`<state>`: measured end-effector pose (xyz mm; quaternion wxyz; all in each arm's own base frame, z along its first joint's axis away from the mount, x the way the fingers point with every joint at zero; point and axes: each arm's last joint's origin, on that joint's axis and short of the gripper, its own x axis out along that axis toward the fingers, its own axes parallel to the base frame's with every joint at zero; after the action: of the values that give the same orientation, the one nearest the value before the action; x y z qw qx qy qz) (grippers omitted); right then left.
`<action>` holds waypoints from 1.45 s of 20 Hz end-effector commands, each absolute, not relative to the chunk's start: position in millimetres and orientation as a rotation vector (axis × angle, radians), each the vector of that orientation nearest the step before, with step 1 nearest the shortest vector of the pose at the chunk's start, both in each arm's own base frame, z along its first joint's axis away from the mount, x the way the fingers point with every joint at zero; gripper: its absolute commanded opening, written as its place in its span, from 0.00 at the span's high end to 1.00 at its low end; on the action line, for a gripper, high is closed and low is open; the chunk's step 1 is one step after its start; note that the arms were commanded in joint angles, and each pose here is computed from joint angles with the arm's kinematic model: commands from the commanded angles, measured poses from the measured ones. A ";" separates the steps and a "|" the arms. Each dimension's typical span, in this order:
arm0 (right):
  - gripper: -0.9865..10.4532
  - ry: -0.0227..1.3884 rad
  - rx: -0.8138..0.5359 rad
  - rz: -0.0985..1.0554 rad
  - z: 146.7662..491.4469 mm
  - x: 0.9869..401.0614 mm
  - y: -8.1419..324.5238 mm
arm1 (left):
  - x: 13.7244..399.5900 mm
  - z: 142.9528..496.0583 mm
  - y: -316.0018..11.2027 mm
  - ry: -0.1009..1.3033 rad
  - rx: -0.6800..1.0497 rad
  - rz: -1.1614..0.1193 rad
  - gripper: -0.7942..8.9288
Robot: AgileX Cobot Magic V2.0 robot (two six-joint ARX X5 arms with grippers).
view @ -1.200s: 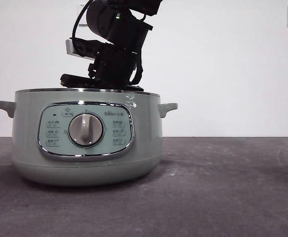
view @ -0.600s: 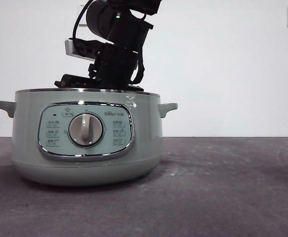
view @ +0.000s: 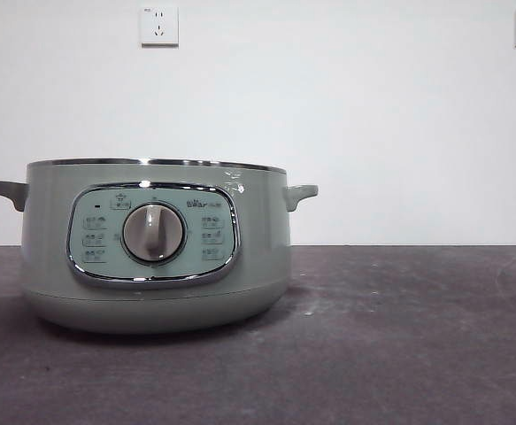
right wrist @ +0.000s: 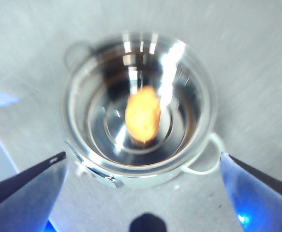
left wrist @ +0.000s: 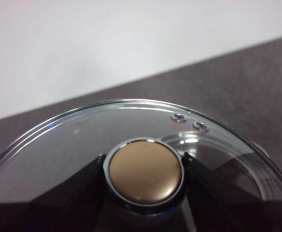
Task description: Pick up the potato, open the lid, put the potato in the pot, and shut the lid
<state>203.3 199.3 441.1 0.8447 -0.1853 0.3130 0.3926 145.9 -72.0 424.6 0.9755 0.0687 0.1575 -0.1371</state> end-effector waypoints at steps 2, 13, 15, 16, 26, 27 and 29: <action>0.42 0.527 -0.330 0.825 475.6 167.1 164.3 | 179.0 419.0 -92.9 0.320 0.132 -0.362 0.93; 0.42 0.313 -0.202 0.818 516.5 93.2 92.3 | 262.6 355.2 -143.8 0.521 0.143 -0.448 0.93; 0.42 0.307 -0.199 0.817 517.2 90.0 89.2 | 268.8 347.6 -147.3 0.545 0.146 -0.446 0.93; 0.42 0.305 -0.199 0.812 517.5 89.4 88.5 | 271.3 344.6 -148.7 0.553 0.147 -0.446 0.93; 0.42 0.338 -0.227 0.660 514.0 89.6 82.6 | 284.2 329.2 -158.3 0.589 0.116 -0.443 0.93; 0.42 0.338 -0.227 0.660 514.0 89.7 82.6 | 284.3 329.1 -158.5 0.590 0.113 -0.446 0.93; 0.42 0.337 -0.227 0.660 514.1 89.6 82.5 | 283.4 328.6 -159.4 0.599 0.104 -0.480 0.93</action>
<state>89.8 82.8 513.1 0.9237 -0.1179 0.1658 0.3248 283.1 -156.9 320.5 0.9207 0.0654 0.3137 -0.2227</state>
